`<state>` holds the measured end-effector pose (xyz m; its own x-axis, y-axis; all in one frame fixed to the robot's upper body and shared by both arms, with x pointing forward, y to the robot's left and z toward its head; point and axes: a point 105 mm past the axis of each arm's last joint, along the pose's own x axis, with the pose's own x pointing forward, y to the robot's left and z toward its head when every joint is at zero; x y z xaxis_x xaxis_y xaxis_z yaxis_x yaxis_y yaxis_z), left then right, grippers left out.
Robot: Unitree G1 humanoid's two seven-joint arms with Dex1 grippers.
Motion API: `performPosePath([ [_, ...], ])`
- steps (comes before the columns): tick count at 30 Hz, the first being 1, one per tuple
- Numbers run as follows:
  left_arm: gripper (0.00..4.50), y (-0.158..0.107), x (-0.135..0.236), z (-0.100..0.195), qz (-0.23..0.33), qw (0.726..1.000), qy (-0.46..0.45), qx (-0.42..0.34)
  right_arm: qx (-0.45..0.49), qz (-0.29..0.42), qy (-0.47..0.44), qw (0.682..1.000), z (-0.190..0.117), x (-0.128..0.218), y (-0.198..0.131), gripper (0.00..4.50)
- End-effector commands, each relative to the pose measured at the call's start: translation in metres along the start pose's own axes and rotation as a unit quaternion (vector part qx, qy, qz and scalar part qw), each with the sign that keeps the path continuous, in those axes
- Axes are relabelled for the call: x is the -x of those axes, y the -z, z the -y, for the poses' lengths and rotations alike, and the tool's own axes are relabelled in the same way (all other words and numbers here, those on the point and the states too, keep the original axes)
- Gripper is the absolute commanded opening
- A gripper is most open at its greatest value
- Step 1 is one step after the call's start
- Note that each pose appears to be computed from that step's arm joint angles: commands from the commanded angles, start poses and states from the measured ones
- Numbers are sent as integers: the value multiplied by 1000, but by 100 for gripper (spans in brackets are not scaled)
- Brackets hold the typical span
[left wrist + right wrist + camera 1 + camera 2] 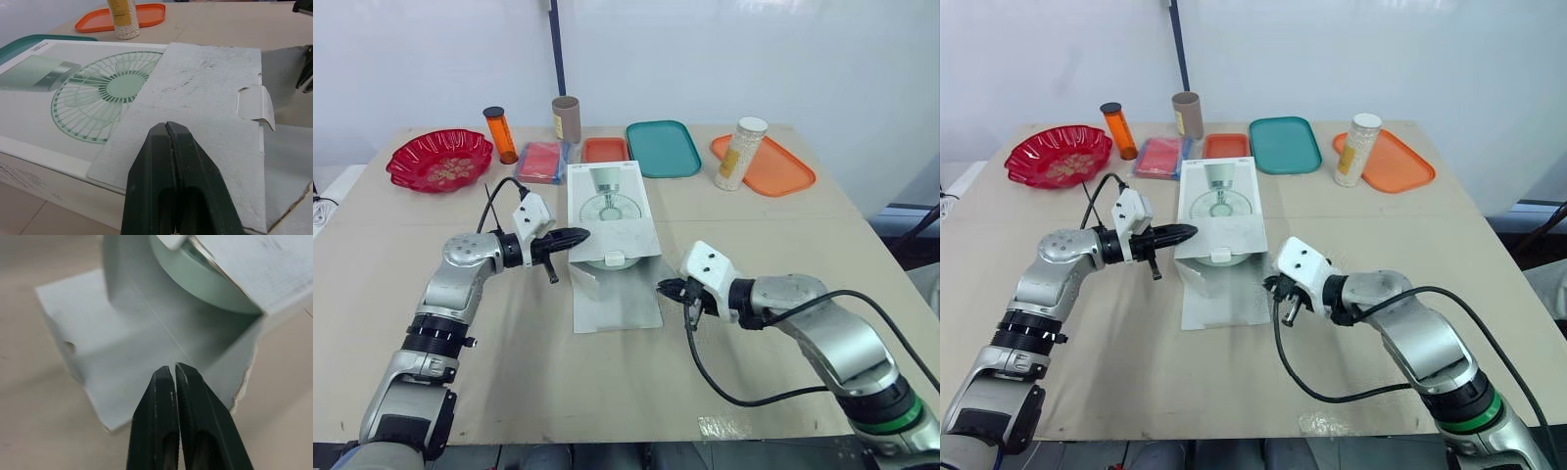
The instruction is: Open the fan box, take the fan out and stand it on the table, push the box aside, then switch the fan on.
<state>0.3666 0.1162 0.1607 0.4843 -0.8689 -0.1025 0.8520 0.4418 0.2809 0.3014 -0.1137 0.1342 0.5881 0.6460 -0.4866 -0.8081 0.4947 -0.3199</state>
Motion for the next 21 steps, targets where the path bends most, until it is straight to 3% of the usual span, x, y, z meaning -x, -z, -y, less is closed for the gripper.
performPosePath([
  [1, 0, 3, 0, 1, -9, 1000, 1, -3, 4, -11, 47, 999, 20, -1, 3, 4],
  [7, 0, 5, 2, 2, -13, 1000, 2, -3, -7, -21, 88, 996, 35, -7, 10, 4],
  [15, 0, 6, 7, 1, -17, 1000, -3, -4, -37, 35, 117, 992, 44, -23, -14, 4],
  [21, 0, 7, 11, -3, -22, 1000, -12, -7, -59, 74, 88, 992, 34, -31, -32, 4],
])
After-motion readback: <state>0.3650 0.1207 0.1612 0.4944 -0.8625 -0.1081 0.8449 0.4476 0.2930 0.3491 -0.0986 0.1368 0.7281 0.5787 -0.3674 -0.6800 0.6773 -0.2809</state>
